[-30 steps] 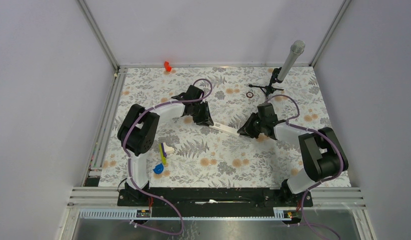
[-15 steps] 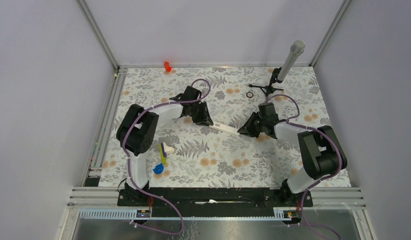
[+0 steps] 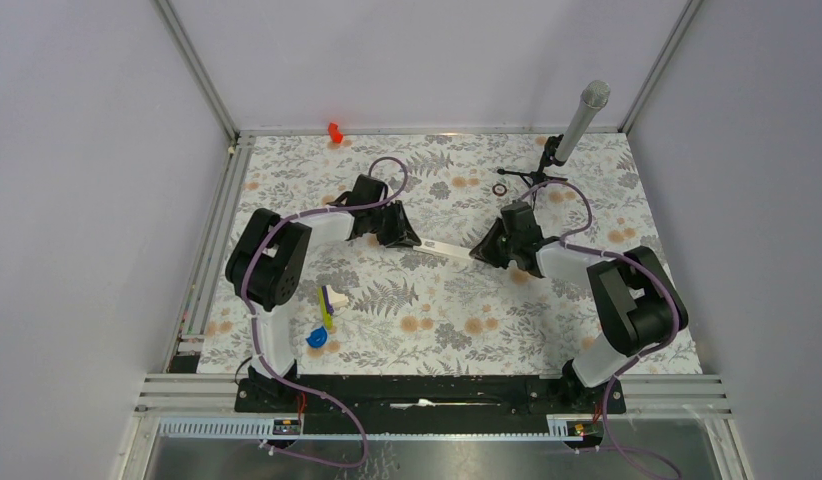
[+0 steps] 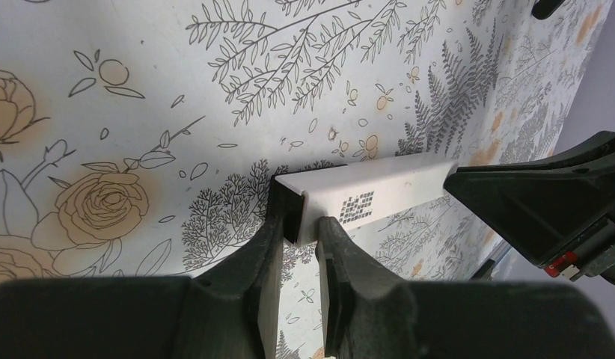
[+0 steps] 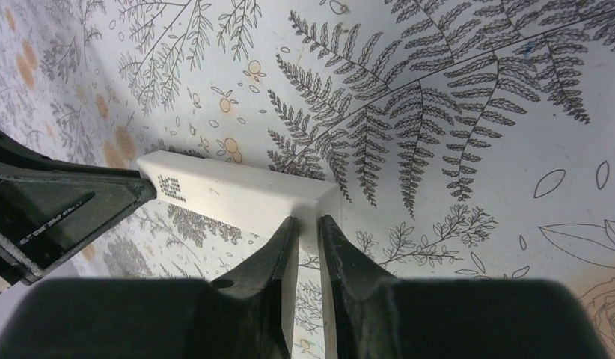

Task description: Load the batteries into the remote control

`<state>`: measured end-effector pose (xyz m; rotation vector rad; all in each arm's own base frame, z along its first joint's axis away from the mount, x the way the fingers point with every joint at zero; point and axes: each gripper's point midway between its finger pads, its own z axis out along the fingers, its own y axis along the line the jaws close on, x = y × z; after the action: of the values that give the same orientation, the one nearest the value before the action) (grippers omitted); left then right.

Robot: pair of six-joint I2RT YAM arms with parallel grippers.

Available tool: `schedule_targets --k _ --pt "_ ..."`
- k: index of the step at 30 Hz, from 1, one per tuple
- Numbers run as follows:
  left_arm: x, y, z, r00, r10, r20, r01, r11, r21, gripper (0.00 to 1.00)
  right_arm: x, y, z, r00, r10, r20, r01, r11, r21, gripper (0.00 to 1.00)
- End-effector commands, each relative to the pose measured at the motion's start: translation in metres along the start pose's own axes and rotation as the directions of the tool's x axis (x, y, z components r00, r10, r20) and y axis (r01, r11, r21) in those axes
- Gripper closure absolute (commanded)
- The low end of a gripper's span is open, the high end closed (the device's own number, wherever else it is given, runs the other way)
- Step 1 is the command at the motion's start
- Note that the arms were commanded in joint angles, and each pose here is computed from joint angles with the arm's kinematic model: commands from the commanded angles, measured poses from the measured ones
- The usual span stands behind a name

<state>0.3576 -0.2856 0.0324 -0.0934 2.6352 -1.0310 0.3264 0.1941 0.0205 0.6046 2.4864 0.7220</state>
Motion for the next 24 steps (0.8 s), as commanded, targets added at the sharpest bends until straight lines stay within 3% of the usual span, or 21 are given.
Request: schedule_targets --k 1,7,15,24 --pt "0.067 0.040 0.023 0.982 -0.080 -0.171 0.061 0.992 -0.109 1.00 0.050 -0.047 0.017 0.994 -0.034 -0.103 0.055 0.978 0.204 0.78" --pt "0.060 0.043 0.021 0.985 -0.099 -0.143 0.084 0.991 -0.107 1.00 0.032 -0.057 0.017 0.993 -0.110 -0.047 0.119 0.952 0.283 0.81" --pt "0.059 0.035 0.023 0.981 -0.133 -0.141 0.127 0.990 -0.054 1.00 0.052 -0.061 0.023 0.985 -0.145 -0.092 0.168 0.927 0.335 0.81" --pt "0.054 0.019 0.027 0.978 -0.161 -0.136 0.166 0.986 0.031 1.00 0.078 -0.047 0.032 0.975 -0.148 -0.164 0.190 0.938 0.289 0.83"
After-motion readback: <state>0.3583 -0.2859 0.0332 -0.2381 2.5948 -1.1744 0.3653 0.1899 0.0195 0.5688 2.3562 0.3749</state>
